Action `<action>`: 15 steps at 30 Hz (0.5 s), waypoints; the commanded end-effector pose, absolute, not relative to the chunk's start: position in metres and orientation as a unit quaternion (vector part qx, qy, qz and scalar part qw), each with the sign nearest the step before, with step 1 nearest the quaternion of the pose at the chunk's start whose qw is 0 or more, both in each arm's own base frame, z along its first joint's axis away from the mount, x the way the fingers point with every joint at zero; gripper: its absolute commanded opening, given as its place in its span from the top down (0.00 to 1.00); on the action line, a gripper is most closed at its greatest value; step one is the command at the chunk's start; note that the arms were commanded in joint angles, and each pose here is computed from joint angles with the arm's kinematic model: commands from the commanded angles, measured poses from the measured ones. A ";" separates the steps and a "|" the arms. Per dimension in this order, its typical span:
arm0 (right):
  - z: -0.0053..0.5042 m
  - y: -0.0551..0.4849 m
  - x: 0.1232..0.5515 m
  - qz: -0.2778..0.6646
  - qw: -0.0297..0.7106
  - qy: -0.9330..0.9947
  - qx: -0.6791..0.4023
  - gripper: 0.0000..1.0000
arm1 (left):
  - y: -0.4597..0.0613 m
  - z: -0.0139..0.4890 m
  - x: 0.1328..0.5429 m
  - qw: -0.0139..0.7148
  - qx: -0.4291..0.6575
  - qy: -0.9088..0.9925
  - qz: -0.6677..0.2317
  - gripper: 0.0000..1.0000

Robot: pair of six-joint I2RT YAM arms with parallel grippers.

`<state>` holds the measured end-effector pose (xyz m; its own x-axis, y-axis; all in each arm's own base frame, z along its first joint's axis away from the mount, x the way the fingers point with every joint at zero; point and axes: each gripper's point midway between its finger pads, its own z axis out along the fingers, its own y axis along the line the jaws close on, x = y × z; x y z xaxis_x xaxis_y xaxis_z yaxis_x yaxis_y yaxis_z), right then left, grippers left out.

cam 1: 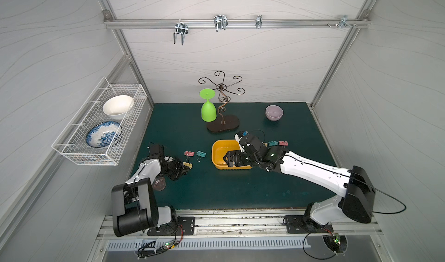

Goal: Take out the binder clips from the storage box
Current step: Place the binder clip at the center of the board.

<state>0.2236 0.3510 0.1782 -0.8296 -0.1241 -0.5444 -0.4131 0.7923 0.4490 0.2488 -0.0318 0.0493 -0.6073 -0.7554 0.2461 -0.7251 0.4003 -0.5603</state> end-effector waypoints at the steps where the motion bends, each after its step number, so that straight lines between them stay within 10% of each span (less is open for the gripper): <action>1: 0.184 0.341 0.224 0.282 0.262 0.912 -0.142 0.01 | -0.015 0.047 0.242 0.032 -0.448 0.852 -0.269 0.85; 15: 0.186 0.338 0.226 0.282 0.267 0.911 -0.140 0.01 | -0.006 0.066 0.238 0.050 -0.445 0.861 -0.240 0.74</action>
